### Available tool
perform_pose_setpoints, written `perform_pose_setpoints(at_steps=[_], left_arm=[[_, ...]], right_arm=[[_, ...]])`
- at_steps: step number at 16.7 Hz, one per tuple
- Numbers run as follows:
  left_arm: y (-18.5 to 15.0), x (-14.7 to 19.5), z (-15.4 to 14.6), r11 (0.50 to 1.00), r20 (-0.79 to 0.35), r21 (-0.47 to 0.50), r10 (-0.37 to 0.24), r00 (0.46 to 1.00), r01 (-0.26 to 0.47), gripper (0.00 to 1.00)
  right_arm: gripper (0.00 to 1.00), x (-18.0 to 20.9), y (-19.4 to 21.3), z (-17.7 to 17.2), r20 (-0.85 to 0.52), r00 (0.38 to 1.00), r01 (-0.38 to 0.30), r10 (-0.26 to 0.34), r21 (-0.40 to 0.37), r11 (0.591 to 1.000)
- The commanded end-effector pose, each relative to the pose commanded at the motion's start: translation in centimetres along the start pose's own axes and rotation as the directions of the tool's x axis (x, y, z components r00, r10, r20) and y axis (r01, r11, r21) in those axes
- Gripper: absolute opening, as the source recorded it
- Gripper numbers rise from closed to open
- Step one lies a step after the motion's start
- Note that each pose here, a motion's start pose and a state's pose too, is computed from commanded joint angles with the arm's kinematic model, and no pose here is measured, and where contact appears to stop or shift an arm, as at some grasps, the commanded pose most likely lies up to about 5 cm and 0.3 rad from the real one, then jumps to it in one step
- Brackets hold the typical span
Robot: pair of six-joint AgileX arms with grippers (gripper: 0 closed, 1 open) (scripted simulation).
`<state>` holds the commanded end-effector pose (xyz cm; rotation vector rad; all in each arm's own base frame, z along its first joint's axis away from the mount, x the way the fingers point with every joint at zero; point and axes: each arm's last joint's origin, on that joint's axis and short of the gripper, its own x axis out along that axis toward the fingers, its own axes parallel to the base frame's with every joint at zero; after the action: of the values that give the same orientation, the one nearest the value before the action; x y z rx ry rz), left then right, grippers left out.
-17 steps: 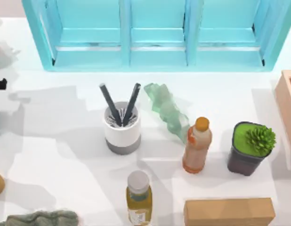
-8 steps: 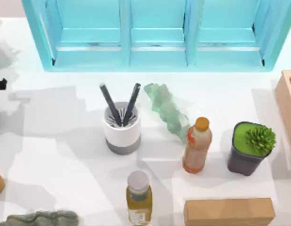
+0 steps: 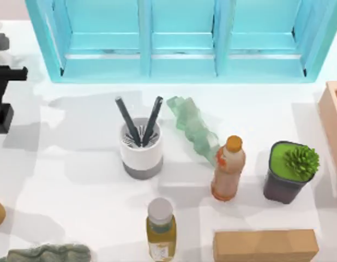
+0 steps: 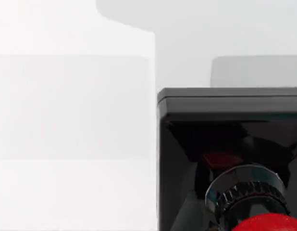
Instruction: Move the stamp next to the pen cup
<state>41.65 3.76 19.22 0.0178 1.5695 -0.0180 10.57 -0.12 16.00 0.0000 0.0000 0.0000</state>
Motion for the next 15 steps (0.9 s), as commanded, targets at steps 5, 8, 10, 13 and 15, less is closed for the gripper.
perform_pose_setpoints(at_steps=[5,8,10,13,15], left_arm=[[-7.1,-7.0,-0.6,1.000,-0.021,0.002,0.001,1.000,-0.001,0.00],[-9.5,-9.6,-1.4,1.000,-0.003,0.001,0.000,1.000,0.000,0.00],[-9.6,-9.7,-1.5,1.000,-0.001,0.001,0.000,1.000,0.000,0.00],[-9.6,-9.6,-1.5,1.000,-0.003,-0.001,-0.001,1.000,0.001,0.00],[-10.8,-9.9,-2.3,1.000,0.004,-0.003,-0.003,1.000,0.003,0.00]], right_arm=[[1.00,0.0,0.0,0.0,0.000,1.000,0.000,0.000,0.000,1.000],[1.00,0.0,0.0,0.0,0.000,1.000,0.000,0.000,0.000,1.000],[1.00,0.0,0.0,0.0,0.000,1.000,0.000,0.000,0.000,1.000],[1.00,0.0,0.0,0.0,0.000,1.000,0.000,0.000,0.000,1.000],[1.00,0.0,0.0,0.0,0.000,1.000,0.000,0.000,0.000,1.000]])
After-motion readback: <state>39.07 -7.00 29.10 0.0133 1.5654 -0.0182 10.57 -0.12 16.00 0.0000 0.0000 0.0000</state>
